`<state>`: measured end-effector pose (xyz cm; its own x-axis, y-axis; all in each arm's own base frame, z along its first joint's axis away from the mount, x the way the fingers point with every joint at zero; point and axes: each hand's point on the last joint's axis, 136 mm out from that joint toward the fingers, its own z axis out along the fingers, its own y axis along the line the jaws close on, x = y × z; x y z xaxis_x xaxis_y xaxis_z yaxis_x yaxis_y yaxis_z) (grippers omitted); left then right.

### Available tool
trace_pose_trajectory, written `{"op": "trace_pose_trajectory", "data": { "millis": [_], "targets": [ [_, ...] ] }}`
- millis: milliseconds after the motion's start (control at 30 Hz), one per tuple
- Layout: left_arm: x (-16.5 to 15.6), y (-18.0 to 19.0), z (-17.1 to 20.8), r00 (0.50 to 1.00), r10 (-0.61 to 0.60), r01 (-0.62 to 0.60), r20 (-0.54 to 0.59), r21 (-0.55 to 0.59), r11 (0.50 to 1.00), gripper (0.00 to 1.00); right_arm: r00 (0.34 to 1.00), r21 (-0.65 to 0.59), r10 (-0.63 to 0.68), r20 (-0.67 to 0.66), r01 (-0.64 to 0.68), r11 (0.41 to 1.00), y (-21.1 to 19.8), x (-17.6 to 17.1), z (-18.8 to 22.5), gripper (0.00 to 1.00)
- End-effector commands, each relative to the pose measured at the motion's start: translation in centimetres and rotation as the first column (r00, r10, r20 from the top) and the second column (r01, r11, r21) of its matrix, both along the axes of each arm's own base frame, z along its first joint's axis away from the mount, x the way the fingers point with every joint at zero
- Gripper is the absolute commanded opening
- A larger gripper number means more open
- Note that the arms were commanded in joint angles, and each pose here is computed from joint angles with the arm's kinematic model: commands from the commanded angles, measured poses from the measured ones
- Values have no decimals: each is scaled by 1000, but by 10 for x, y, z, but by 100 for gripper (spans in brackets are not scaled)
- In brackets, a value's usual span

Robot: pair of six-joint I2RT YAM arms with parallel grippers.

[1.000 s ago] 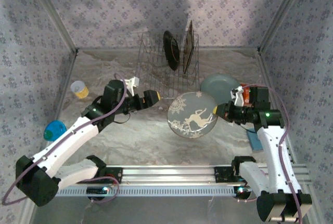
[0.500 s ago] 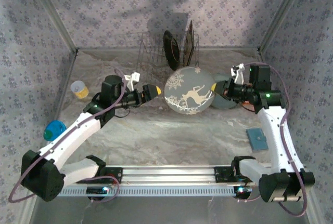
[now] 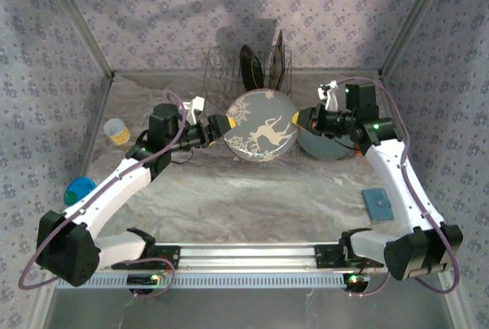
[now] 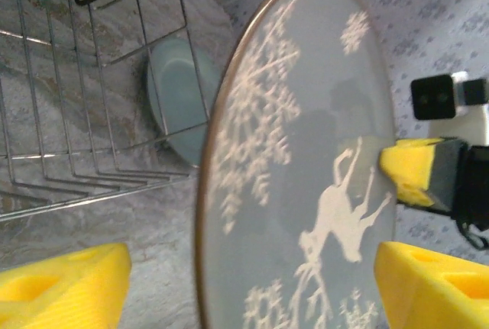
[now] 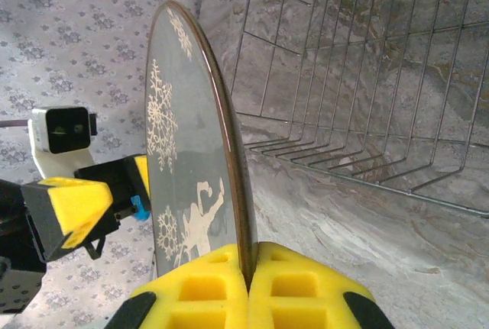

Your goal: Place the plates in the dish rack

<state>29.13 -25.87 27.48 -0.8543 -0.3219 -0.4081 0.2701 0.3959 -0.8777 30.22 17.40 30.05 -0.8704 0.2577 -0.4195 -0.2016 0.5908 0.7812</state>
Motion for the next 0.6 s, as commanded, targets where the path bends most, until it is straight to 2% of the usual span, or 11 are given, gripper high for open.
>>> {"op": "trace_pose_trajectory", "data": {
  "millis": [0, 133, 333, 567],
  "targets": [
    [7, -1, 27, 998, -2, 6, 61, -71, 997, 76, 990, 87, 30, 137, -42, 995, 14, 6, 49, 0],
    [10, 0, 25, 998, 6, -2, 56, -74, 997, 70, 989, 91, 37, 140, -50, 995, 19, 9, 49, 0],
    [13, 3, 19, 999, 16, -12, 45, -74, 997, 70, 988, 99, 39, 149, -54, 994, 22, 9, 53, 0],
    [15, 3, 21, 999, 22, -18, 47, -82, 996, 46, 989, 96, 39, 144, -53, 994, 25, 11, 49, 0]
  ]
}}
